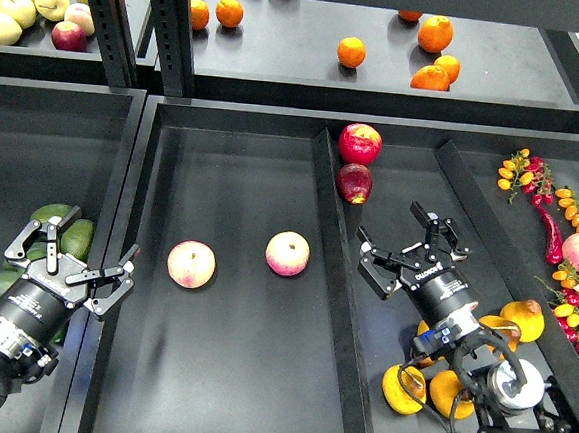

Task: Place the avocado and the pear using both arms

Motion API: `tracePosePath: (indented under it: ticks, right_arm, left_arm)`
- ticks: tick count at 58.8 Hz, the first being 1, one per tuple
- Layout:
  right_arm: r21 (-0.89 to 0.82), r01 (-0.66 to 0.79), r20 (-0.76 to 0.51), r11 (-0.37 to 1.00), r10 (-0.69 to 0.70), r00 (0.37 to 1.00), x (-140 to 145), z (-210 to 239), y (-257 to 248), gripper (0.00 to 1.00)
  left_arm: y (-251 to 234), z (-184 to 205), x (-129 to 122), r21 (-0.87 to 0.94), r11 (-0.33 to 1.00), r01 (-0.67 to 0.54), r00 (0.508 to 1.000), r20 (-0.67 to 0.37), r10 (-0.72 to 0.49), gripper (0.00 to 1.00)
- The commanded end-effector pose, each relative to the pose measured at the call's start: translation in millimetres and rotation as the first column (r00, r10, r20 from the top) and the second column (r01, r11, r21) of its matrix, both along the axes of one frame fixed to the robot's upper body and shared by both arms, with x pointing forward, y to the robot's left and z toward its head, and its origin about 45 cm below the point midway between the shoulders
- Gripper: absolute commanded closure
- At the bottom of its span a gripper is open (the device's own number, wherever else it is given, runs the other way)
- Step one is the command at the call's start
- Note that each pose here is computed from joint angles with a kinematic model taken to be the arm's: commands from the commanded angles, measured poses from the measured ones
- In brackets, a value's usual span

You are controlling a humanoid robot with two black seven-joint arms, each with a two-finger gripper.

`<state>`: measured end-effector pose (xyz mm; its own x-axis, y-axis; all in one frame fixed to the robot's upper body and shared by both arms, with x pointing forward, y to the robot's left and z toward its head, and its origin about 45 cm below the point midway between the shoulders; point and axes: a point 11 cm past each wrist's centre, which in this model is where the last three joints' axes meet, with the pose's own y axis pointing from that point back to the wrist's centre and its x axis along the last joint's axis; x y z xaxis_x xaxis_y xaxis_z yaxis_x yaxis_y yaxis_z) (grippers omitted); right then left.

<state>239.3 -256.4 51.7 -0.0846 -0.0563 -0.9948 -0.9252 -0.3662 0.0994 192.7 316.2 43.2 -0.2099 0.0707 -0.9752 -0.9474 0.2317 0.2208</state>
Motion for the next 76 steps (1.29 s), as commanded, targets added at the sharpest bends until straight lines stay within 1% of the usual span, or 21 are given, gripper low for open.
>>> tracePosePath:
  ticks: [1, 5, 10, 15, 22, 27, 31, 33, 38, 58, 76]
  right_arm:
    - [0.009, 0.045, -0.008, 0.999, -0.045, 0.999, -3, -2, -4, 0.01]
    - [0.025, 0.061, 0.005, 0.998, -0.061, 0.998, 0, 3, -5, 0.01]
    - [0.055, 0.067, 0.026, 0.996, -0.068, 0.997, 4, 11, -2, 0.01]
    - [0.073, 0.062, 0.031, 0.995, -0.064, 0.997, 8, 19, 1, 0.01]
    - [0.092, 0.04, 0.003, 0.995, -0.04, 0.999, 14, 28, 11, 0.01]
    - [0.115, 0.012, -0.011, 0.993, -0.011, 1.0, 19, 39, 22, 0.01]
    - [0.119, -0.003, -0.039, 0.993, 0.007, 0.999, 20, 42, 28, 0.01]
    - [0.12, -0.012, -0.067, 0.993, 0.02, 0.998, 21, 42, 32, 0.01]
    - [0.116, -0.018, -0.077, 0.993, 0.027, 0.997, 20, 41, 33, 0.01]
    - [0.114, -0.037, -0.065, 0.993, 0.044, 0.997, 21, 45, 37, 0.01]
    - [0.119, -0.042, -0.047, 0.992, 0.048, 0.998, 24, 51, 39, 0.01]
  left_arm:
    - [0, -12, -7, -0.029, 0.999, -0.018, 0.999, -0.042, 0.017, 0.0]
    - [-3, -19, -12, -0.036, 0.999, -0.014, 0.998, -0.067, 0.012, 0.0]
    - [-4, -19, -9, -0.037, 0.999, -0.014, 0.998, -0.063, 0.011, 0.0]
    - [-4, -13, 0, -0.033, 0.999, -0.022, 0.999, -0.037, 0.021, 0.01]
    - [-6, -5, 10, -0.031, 0.999, -0.022, 1.0, -0.005, 0.022, 0.01]
    - [-10, 8, 18, -0.032, 0.999, -0.01, 0.999, 0.04, 0.012, 0.01]
    - [-12, 18, 23, -0.032, 0.999, -0.002, 0.997, 0.074, 0.004, 0.0]
    - [-14, 29, 29, -0.032, 0.999, 0.003, 0.994, 0.11, 0.001, 0.01]
    - [-16, 39, 34, -0.032, 0.999, 0.005, 0.99, 0.144, -0.001, 0.01]
    - [-19, 55, 38, -0.032, 0.999, 0.01, 0.981, 0.195, -0.003, 0.01]
    - [-22, 63, 40, -0.025, 0.999, 0.021, 0.976, 0.218, -0.015, 0.01]
